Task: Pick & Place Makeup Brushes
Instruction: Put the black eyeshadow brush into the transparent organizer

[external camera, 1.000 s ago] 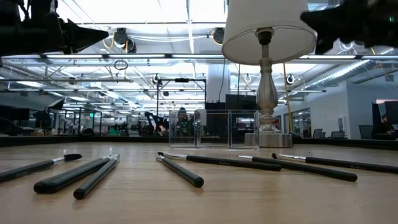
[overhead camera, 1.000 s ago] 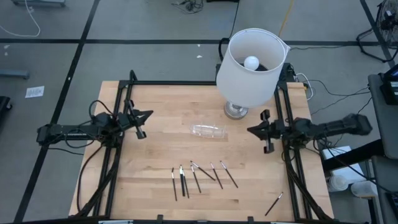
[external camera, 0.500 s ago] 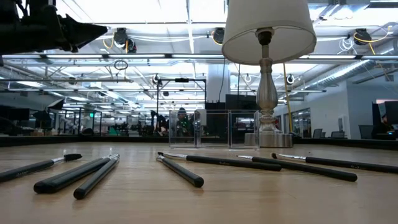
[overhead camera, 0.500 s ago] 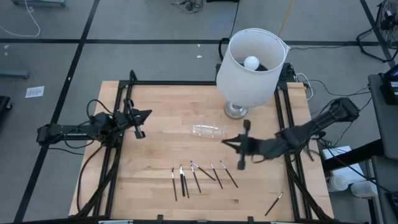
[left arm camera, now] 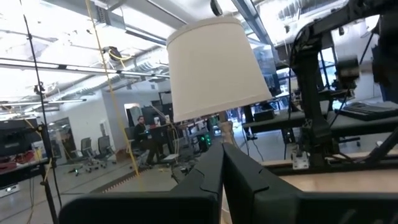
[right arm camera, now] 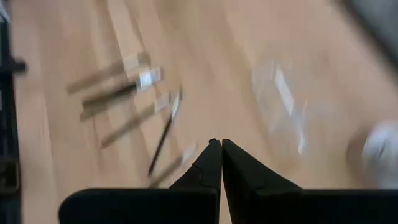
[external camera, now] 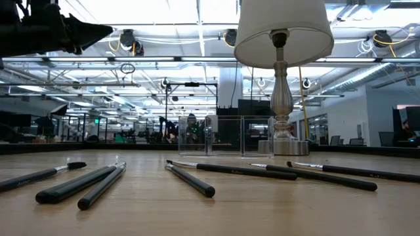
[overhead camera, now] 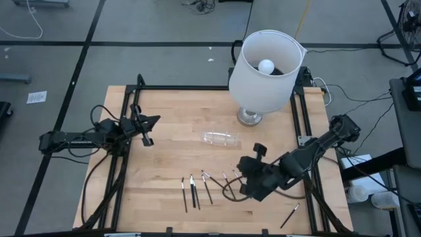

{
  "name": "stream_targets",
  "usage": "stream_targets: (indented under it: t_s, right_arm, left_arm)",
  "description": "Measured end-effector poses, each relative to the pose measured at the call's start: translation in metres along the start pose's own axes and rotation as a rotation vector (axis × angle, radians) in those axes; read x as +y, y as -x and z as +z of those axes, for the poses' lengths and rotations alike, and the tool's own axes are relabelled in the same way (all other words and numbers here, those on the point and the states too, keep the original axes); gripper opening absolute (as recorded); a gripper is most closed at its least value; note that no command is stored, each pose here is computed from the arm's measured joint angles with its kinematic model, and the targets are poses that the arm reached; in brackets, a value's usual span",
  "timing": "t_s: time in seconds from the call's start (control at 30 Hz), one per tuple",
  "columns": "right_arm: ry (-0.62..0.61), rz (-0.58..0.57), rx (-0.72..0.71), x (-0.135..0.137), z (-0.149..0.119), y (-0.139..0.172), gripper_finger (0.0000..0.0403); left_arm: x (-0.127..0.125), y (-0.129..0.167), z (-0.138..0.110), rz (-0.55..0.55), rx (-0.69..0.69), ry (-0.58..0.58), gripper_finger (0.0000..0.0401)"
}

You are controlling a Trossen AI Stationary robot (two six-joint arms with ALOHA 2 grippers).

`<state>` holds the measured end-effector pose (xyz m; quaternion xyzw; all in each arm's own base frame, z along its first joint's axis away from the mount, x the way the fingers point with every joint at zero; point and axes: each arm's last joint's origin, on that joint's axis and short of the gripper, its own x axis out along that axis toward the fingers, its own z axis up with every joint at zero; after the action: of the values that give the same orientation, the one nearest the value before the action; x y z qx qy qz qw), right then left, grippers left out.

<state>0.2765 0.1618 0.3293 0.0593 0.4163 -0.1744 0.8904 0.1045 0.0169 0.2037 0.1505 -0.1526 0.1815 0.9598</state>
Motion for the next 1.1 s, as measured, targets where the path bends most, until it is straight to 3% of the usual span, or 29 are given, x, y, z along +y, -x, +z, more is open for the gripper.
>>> stream_targets:
  t_s: [0.17,0.33,0.53,0.73,0.87,1.1]
  right_arm:
    - [-0.102,-0.079,0.241,0.003,-0.02,-0.019,0.0]
    - [-0.198,-0.153,0.384,0.004,-0.029,-0.033,0.0]
    - [-0.276,-0.174,0.439,0.007,-0.029,-0.051,0.0]
    - [-0.293,-0.111,0.457,0.007,-0.019,-0.07,0.0006]
    - [-0.255,-0.032,0.418,0.012,-0.012,-0.081,0.0035]
    - [-0.305,0.007,0.494,0.011,-0.019,-0.094,0.0124]
  left_arm:
    - [0.0,0.0,0.001,0.003,-0.009,0.039,0.0017]
    - [0.001,0.0,0.002,0.006,-0.02,0.023,0.0017]
    - [0.002,0.0,0.005,0.018,-0.055,0.032,0.0017]
    - [0.002,0.0,0.005,0.02,-0.056,0.021,0.0017]
    - [0.002,0.0,0.005,0.028,-0.052,-0.022,0.0017]
    - [0.002,0.0,0.005,0.04,-0.047,-0.028,0.0017]
